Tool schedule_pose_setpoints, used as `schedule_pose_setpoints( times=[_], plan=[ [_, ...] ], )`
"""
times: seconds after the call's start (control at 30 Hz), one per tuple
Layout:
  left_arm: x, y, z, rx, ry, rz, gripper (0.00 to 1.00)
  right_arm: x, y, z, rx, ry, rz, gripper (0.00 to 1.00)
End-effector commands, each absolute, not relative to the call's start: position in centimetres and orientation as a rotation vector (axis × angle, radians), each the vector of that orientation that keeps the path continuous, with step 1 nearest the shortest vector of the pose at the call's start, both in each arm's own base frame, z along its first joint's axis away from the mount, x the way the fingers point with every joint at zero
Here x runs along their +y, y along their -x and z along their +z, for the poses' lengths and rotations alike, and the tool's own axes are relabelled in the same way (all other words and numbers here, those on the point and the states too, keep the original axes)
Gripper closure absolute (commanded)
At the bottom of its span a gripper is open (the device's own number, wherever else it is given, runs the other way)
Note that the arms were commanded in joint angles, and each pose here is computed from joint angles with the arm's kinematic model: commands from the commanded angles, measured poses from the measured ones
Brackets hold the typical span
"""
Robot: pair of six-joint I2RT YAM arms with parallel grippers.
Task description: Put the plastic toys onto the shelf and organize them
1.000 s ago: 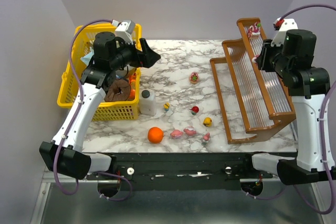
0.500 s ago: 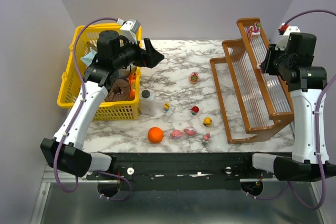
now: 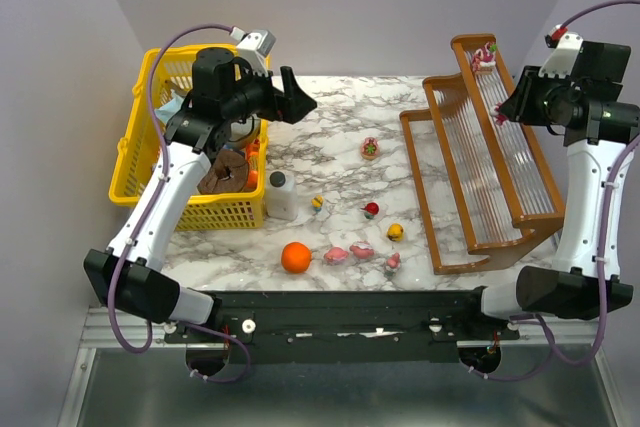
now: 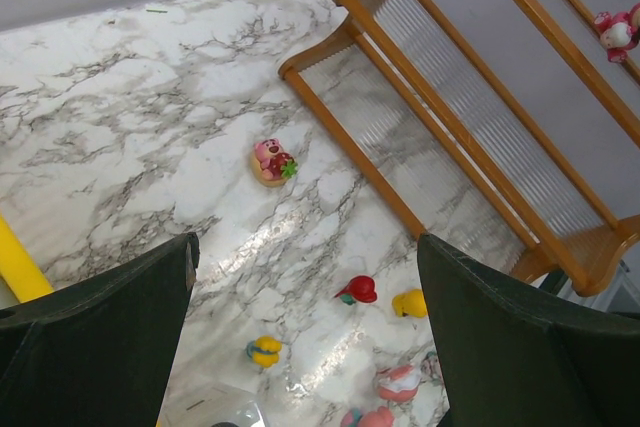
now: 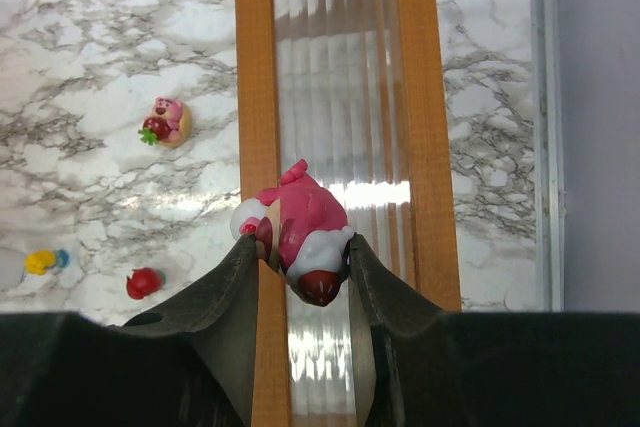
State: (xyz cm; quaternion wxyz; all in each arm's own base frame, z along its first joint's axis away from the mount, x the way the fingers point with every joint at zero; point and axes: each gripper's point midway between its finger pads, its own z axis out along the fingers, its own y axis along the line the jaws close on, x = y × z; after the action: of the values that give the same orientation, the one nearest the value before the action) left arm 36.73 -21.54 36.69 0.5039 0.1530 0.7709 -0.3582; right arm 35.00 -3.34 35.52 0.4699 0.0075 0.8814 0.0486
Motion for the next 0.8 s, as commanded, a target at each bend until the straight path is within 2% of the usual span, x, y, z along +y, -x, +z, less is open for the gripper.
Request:
schedule_pose_setpoints(
  times=[0.0, 0.77],
  plan=[
    [-22.0, -36.6, 36.8, 1.864, -0.407, -0.870, 0.01, -2.3, -34.3, 36.1, 2.158, 0.045, 0.199, 0.83],
    [-22.2, -37.3, 36.1, 1.897, -0.394, -0.864, 0.01, -4.3, -34.9, 34.7, 2.225, 0.045, 0.080, 0.76]
  ],
)
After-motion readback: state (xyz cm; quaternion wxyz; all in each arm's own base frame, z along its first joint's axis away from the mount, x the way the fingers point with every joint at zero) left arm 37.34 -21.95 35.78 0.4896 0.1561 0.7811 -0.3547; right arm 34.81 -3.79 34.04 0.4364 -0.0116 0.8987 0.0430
